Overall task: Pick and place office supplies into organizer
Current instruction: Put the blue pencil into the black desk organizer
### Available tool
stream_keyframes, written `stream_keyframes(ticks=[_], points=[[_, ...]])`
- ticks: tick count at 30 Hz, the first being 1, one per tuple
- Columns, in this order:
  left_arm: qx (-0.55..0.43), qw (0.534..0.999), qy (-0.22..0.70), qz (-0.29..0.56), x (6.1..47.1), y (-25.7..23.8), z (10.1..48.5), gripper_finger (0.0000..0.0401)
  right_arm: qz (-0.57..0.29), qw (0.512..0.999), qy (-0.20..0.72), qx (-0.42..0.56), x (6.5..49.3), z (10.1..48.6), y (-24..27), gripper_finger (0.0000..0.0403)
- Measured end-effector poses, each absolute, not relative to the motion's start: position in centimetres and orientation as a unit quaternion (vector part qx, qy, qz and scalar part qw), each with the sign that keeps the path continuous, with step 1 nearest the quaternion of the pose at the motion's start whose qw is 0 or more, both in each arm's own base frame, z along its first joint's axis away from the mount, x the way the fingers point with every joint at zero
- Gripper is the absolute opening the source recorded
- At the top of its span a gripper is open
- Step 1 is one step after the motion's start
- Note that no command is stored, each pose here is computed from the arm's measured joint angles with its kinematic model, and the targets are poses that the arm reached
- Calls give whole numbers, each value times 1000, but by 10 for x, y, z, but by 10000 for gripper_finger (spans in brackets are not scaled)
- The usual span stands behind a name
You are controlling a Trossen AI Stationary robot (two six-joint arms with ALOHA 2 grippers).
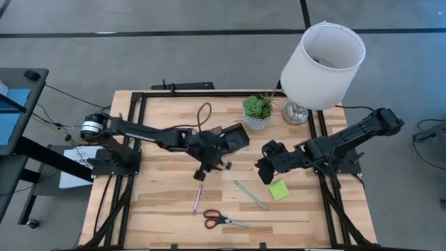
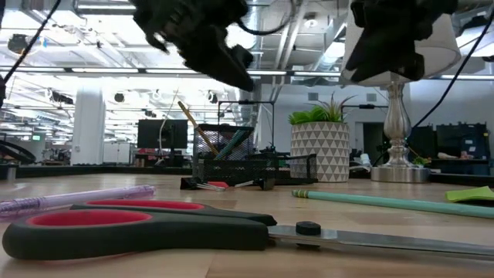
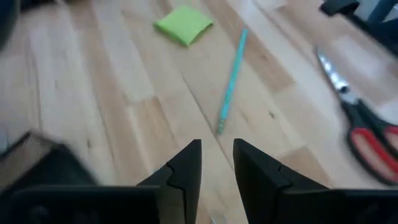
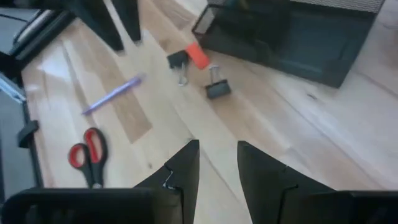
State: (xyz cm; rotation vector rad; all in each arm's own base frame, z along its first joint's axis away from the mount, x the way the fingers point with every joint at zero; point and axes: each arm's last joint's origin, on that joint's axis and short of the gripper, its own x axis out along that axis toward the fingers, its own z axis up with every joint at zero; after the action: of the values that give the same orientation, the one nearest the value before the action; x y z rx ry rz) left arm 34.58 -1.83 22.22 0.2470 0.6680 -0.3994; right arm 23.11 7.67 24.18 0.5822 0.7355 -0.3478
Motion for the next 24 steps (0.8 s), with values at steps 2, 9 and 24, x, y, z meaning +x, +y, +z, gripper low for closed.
stream_keyframes(ticks=[2,9,24], points=[[130,909,340,-204,354,-22,205,87,-162,879,352,278,231,242,79,102],[132,894,367,-220,383,-34,164,87,-171,883,346,267,230,242,78,102],[110,883,389,-239,405,-41,119,87,-216,890,322,241,229,243,75,102]])
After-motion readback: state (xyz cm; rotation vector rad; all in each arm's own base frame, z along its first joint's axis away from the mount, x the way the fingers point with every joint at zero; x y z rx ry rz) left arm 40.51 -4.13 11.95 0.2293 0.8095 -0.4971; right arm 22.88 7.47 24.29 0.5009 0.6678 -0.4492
